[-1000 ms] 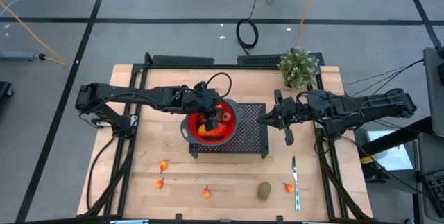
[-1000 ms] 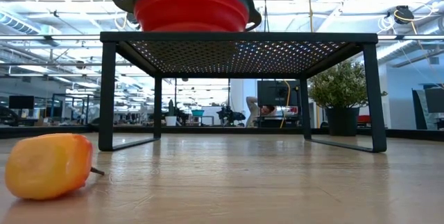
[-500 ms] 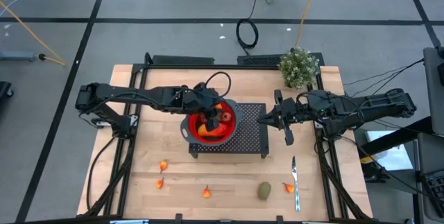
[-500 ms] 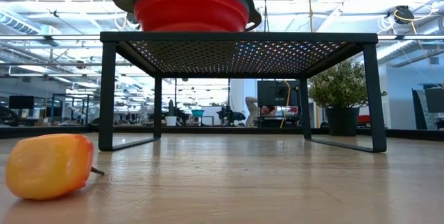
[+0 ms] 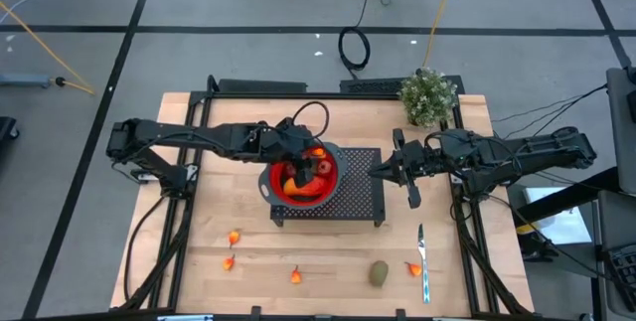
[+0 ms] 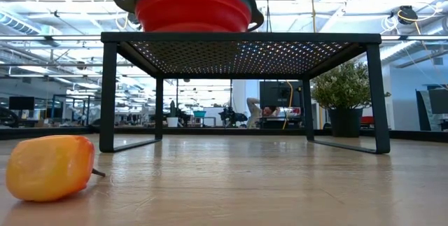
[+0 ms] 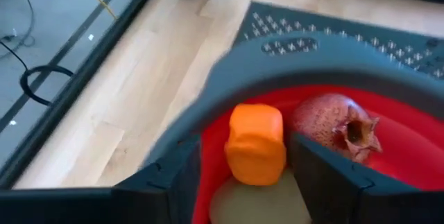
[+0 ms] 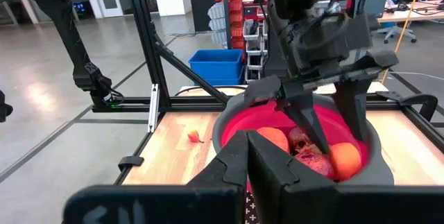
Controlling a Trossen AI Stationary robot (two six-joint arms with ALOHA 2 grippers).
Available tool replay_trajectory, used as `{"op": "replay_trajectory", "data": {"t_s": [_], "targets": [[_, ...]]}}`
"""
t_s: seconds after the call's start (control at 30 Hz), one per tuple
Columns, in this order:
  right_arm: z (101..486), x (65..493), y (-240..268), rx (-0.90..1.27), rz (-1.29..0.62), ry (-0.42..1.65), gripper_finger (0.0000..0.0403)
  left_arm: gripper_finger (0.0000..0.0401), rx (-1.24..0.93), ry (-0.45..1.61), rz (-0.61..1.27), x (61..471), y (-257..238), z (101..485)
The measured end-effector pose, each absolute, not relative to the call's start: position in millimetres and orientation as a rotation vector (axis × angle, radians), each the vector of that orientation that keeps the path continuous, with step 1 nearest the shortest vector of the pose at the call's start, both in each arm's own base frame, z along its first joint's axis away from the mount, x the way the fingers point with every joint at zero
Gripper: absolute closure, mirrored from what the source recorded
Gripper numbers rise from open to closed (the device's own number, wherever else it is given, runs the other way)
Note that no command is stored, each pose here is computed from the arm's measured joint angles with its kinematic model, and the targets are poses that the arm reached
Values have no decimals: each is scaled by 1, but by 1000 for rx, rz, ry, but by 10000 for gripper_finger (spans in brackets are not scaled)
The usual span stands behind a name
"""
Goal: Pick & Place Fruit
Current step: Put the orange pear into the red strainer bowl on the shelf
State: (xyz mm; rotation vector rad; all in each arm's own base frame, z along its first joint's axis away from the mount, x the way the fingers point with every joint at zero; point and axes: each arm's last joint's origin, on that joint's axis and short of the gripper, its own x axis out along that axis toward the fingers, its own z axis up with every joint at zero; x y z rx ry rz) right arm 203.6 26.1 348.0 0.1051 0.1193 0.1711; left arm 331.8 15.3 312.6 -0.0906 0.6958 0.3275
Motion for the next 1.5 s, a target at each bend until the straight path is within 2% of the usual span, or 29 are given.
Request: {"op": "replay_trajectory", "data": {"t_s": [0.2, 0.37, 0.6, 0.9, 1.1, 1.5], "targets": [[348, 204, 26, 104, 171, 120, 402, 176, -155, 605, 361, 314, 15, 337], [348, 204, 26, 66, 174, 117, 402, 176, -392, 484, 358, 290, 2, 363], [348, 204, 26, -19, 178, 109, 402, 176, -670, 445, 243, 267, -40, 381], [348, 204, 26, -34, 179, 107, 403, 176, -978, 542, 119, 253, -100, 378], [348, 204, 26, -34, 179, 107, 403, 176, -1077, 664, 59, 246, -141, 366], [348, 204, 26, -50, 180, 107, 402, 176, -1230, 856, 128, 245, -199, 329]]}}
